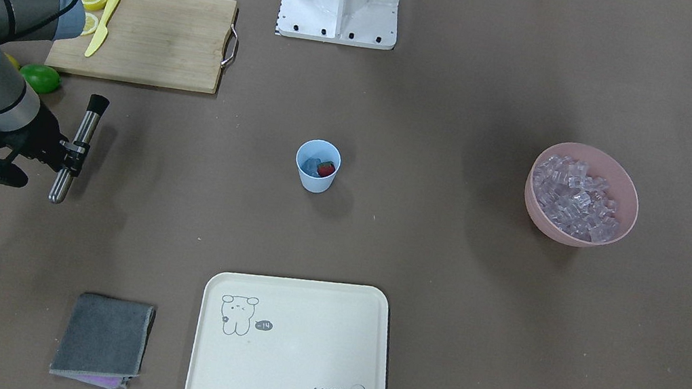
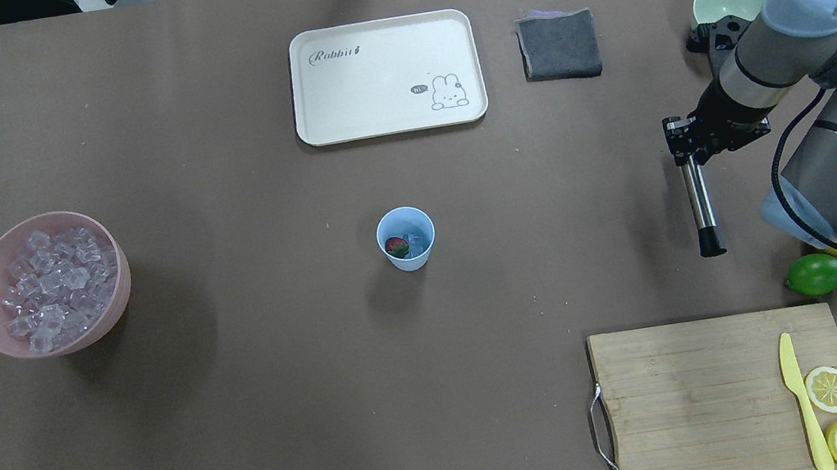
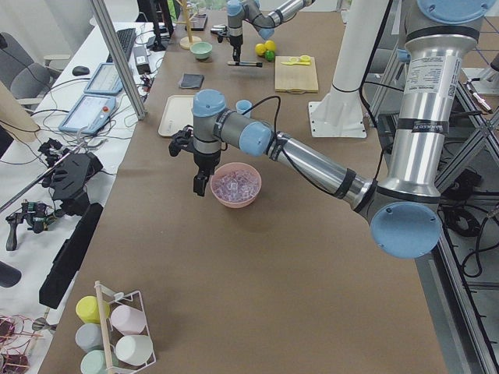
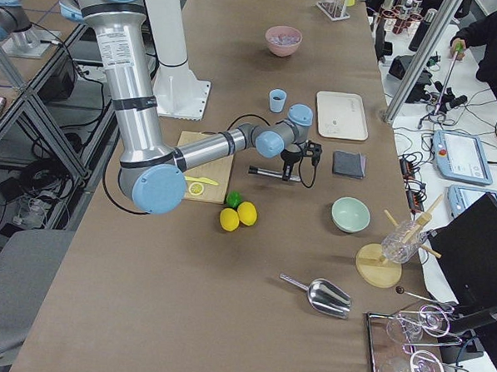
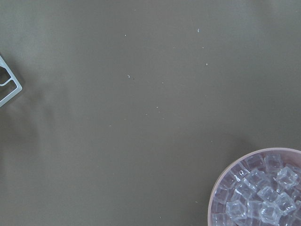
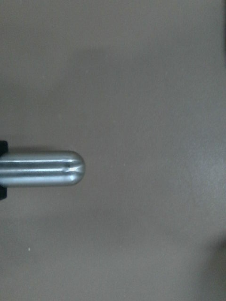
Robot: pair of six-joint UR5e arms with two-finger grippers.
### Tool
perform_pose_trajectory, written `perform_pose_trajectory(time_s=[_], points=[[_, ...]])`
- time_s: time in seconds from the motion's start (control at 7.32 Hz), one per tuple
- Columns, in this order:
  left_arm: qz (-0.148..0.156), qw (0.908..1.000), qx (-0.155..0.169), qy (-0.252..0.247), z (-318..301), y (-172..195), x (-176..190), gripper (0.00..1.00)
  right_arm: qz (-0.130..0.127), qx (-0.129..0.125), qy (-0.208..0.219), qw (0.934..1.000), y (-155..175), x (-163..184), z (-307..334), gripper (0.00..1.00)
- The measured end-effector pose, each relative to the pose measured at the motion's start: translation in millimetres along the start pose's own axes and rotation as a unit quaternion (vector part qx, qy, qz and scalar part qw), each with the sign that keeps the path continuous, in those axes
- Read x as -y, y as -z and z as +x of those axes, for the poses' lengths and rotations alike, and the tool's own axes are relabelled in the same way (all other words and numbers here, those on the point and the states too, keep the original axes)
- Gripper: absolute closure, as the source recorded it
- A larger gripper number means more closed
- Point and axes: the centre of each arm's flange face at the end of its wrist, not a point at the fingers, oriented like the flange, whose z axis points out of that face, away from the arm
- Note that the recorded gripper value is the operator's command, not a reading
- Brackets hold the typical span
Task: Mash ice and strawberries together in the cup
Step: 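Lift the steel pestle with the right gripper and carry it over the blue cup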
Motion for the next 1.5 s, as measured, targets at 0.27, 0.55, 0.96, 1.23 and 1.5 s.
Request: perform_pose_trajectory(time_s=[0.27, 0.55, 0.96, 1.23, 1.5], points=[[-0.002, 1.0, -0.002, 0.0, 0, -1, 1, 0.02, 0.029, 0.049, 0.016, 0.9983, 61, -9, -28, 1.0], [-0.003, 1.0, -0.004, 0.0, 0, -3, 1, 0.02, 0.064, 0.069, 0.033, 0.995, 94, -16, -52, 1.0], [-0.005, 1.0, -0.004, 0.0, 2, -5, 4, 0.02, 0.146, 0.099, 0.073, 0.9815, 133, -45, -130, 1.0], [-0.008, 1.0, -0.004, 0.0, 2, -8, 6, 0.02, 0.212, 0.144, 0.084, 0.963, 143, -73, -178, 1.0], [-0.011, 0.9999, -0.004, 0.0, 2, -13, 12, 0.02, 0.278, 0.187, 0.086, 0.9383, 143, -100, -223, 1.0]])
